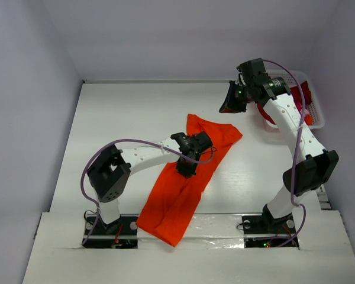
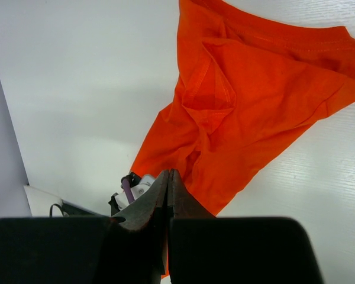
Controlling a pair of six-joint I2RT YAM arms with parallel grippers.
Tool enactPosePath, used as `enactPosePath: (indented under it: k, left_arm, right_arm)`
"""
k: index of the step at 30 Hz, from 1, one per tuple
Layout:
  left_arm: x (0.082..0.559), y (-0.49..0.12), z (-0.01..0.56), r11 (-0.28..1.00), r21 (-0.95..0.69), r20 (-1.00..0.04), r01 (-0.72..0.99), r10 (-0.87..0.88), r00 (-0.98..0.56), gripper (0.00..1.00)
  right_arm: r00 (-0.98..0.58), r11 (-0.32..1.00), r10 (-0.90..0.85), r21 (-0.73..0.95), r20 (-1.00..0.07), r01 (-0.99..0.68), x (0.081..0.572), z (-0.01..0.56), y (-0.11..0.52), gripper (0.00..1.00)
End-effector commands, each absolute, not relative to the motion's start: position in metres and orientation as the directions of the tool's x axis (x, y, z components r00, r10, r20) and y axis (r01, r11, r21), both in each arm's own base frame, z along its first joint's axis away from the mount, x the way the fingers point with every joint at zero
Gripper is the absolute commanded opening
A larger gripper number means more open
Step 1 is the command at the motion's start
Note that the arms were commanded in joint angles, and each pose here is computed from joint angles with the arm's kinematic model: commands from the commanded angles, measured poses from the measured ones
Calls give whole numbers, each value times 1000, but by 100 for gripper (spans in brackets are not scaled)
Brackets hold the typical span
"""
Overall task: Fold and stack the t-shirts
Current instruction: Fold the tshirt
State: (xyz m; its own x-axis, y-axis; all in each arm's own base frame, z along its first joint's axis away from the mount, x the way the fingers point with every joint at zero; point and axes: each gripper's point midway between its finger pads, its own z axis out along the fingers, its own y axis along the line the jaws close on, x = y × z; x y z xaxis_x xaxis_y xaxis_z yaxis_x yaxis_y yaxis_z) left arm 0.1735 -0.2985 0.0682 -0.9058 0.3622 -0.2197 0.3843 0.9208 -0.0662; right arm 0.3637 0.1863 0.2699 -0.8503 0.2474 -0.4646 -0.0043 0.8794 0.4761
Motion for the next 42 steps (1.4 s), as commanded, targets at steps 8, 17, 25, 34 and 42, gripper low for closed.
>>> enactPosePath:
  k: [8, 17, 25, 34, 42]
  left_arm:
    - [153, -322, 83, 838, -146, -238, 525, 486, -841, 0]
    - [131, -325, 64, 796, -173, -170, 580, 556, -814, 0]
    - [129, -302, 36, 833, -110, -107, 542, 532, -840, 0]
    - [150, -271, 30, 915, -34, -110, 402, 396, -911, 0]
    - [166, -270, 46, 928, -17, -166, 372, 365, -916, 0]
  right_arm:
    - [-827, 876, 246, 482, -506, -34, 373, 284, 188, 0]
    - [-827, 878, 245, 478, -505, -33, 375, 284, 187, 0]
    - [-829, 878, 243, 477, -504, -32, 375, 283, 188, 0]
    - [-830, 879, 243, 475, -502, -30, 376, 281, 188, 0]
    - [-831, 876, 243, 481, -500, -33, 376, 281, 189, 0]
